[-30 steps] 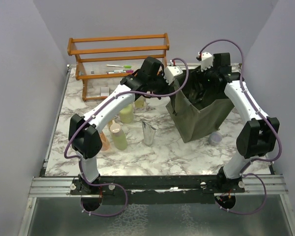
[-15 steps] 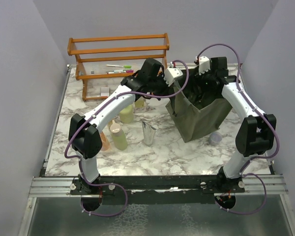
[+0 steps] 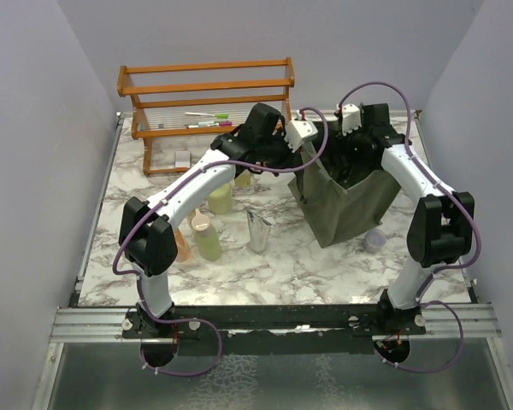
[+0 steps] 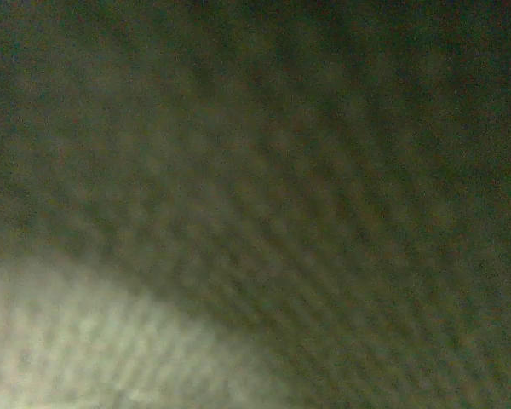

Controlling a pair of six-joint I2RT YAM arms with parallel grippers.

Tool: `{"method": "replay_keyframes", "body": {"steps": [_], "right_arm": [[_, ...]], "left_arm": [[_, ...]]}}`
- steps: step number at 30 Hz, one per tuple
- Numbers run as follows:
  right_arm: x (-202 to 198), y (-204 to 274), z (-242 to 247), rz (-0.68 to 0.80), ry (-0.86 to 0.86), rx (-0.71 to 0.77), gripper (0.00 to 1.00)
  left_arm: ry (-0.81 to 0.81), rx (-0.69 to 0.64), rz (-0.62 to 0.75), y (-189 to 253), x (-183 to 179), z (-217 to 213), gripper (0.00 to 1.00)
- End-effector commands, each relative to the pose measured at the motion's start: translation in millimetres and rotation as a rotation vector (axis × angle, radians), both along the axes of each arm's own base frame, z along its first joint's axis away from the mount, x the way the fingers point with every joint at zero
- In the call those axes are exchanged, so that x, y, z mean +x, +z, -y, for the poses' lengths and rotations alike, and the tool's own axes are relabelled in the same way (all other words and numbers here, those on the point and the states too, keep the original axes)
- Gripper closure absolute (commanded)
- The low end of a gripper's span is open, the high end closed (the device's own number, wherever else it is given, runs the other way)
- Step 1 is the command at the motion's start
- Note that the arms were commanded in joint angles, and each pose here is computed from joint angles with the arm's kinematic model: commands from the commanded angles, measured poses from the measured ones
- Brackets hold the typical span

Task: Place the personal care products into the canvas bag
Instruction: Place the care product in the canvas bag.

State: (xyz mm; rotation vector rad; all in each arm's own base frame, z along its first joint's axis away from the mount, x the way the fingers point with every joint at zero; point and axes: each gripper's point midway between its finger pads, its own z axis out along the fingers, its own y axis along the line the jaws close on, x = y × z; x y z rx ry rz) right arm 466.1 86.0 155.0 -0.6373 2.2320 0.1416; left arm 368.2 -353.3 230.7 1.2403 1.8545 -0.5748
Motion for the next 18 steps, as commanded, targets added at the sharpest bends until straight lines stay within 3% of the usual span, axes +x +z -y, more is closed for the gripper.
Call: {"method": "replay_keyframes", "body": {"steps": [1, 4, 13, 18], "right_arm": [[9, 2, -2, 0.043, 0.014, 0.003, 0.77], [9, 9, -4, 0.07, 0.022, 0.014, 0.71], [11, 63, -15, 0.222, 0.053, 0.084, 0.75], [14, 71, -16, 0.232, 0.06, 0.081, 0.73]], "left_arm": [[-0.007, -0.012, 0.035, 13, -5, -4, 1.0], [-0.009, -0.013, 0.033, 12, -5, -4, 1.0], [-0.009, -0.013, 0.032, 9, -7, -5, 0.99], [-0.008, -0.012, 0.036, 10, -7, -6, 0.96]]}}
